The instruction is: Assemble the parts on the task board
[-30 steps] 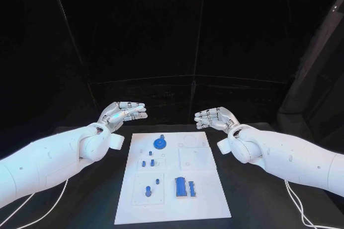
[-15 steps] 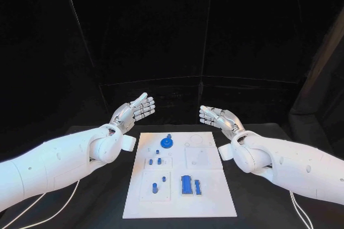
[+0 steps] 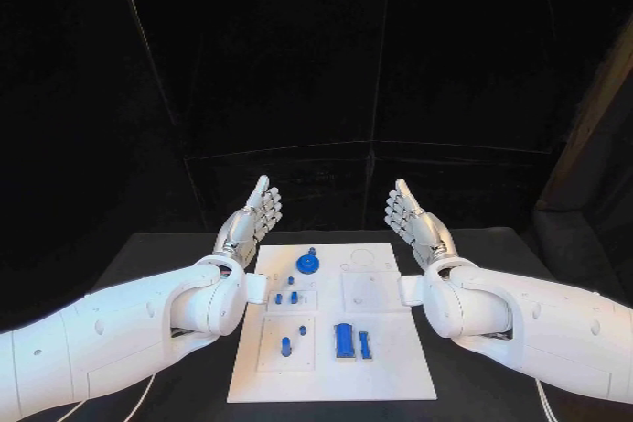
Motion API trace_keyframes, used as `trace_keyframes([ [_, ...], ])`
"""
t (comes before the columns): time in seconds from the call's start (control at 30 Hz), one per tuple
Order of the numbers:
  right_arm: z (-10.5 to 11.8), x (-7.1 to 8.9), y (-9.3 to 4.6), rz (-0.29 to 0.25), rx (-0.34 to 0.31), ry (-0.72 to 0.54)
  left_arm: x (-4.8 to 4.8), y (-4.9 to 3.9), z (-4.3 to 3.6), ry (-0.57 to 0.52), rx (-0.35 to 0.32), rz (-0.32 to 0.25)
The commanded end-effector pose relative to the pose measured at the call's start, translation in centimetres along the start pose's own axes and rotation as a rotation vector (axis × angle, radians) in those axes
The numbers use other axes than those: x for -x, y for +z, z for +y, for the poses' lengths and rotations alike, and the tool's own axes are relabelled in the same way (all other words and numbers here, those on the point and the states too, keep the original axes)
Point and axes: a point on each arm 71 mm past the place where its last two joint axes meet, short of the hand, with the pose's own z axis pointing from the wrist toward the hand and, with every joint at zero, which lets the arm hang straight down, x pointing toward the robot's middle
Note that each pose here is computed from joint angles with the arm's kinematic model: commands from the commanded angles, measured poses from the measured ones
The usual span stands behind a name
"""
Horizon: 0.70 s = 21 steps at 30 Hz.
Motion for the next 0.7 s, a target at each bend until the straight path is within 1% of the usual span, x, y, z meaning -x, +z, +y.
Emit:
trace_keyframes([
  [0.03, 0.17, 0.47, 0.0, -0.07, 0.005, 0.005, 0.37, -0.7, -0.21, 0.071, 0.0, -0.144],
  [0.2, 0.17, 0.47, 0.0, -0.07, 0.005, 0.005, 0.02, -1.25, -0.27, 0.076, 0.005, -0.164],
  [0.7, 0.17, 0.47, 0.0, -0.07, 0.005, 0.005, 0.0, -1.28, -0.27, 0.077, 0.005, -0.165],
])
